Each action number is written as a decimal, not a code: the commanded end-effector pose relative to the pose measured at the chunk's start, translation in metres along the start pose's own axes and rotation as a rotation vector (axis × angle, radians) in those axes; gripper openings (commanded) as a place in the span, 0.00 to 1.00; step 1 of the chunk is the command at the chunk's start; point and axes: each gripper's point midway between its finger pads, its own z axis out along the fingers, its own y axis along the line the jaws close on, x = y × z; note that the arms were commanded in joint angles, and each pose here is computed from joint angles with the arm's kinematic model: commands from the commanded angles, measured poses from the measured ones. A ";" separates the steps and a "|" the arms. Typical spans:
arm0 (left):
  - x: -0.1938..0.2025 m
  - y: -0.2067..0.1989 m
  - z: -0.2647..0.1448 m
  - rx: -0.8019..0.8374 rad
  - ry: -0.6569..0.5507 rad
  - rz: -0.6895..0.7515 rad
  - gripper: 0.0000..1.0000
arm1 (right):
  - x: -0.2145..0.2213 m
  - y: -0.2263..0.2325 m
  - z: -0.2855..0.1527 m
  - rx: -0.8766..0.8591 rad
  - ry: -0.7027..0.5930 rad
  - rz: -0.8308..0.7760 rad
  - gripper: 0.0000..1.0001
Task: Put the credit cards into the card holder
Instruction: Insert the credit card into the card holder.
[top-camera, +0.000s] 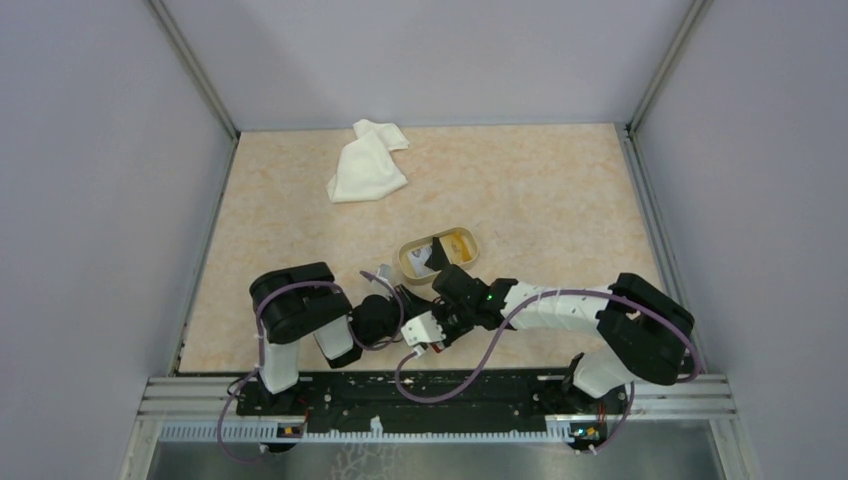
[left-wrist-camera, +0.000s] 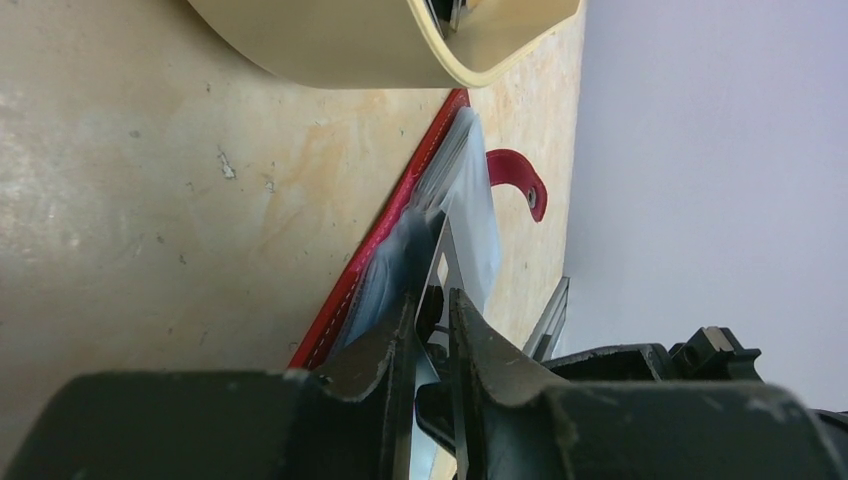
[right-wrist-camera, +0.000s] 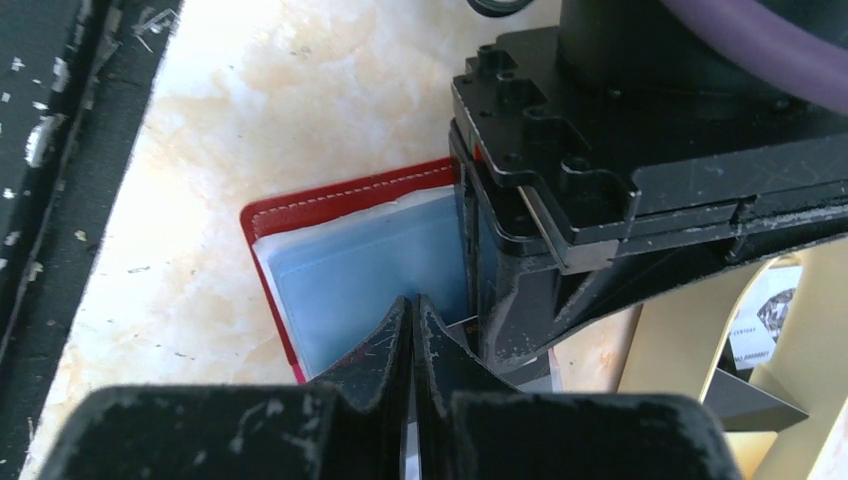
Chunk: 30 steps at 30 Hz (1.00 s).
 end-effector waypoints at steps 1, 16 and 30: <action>0.007 0.011 -0.002 -0.023 0.026 0.016 0.24 | 0.005 -0.010 0.000 0.055 0.042 -0.010 0.00; 0.008 0.010 -0.002 -0.013 0.031 0.019 0.36 | 0.033 -0.023 -0.022 0.140 0.111 0.039 0.00; -0.006 -0.023 -0.020 0.101 -0.011 0.183 0.45 | 0.004 -0.029 -0.069 0.097 -0.191 0.183 0.07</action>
